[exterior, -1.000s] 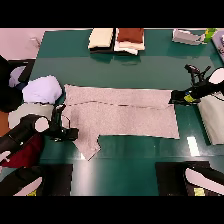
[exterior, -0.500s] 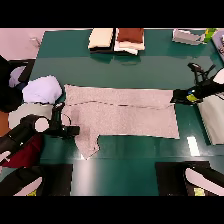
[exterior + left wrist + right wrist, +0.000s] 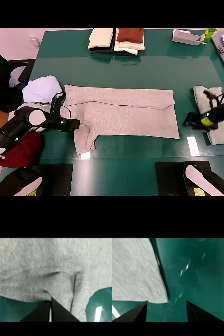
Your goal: Fold the shirts.
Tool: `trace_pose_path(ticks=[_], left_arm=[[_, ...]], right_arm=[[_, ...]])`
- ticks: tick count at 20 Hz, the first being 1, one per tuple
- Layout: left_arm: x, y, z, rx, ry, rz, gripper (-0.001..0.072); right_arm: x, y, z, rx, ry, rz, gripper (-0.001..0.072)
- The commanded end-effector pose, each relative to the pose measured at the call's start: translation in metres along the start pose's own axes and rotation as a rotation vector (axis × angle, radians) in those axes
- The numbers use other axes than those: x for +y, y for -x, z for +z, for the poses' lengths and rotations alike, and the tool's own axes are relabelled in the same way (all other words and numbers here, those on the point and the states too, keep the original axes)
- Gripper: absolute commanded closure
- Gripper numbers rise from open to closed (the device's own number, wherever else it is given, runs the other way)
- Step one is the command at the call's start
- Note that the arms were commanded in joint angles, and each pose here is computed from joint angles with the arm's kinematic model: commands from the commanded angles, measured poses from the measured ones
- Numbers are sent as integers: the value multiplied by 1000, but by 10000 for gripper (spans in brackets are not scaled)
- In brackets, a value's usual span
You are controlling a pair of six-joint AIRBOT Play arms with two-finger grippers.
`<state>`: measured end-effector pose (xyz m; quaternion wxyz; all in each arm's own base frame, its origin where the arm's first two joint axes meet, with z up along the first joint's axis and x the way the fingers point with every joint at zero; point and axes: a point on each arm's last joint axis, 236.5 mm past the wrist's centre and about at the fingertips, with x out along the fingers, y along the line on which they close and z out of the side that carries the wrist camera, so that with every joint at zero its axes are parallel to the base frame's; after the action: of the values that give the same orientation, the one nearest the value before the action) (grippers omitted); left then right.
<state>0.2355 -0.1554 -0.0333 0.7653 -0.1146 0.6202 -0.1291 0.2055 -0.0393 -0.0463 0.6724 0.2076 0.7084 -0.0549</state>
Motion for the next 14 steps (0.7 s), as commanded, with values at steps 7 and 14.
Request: trace_pose_path(ticks=[7,14], left_arm=[[-1,2,0,4,-41,1,688],[17,21,-25,103,-127,82,690]], right_arm=[[31,-64,-31,127,68,33,284],[36,-40,-38,53,179,-13,699]])
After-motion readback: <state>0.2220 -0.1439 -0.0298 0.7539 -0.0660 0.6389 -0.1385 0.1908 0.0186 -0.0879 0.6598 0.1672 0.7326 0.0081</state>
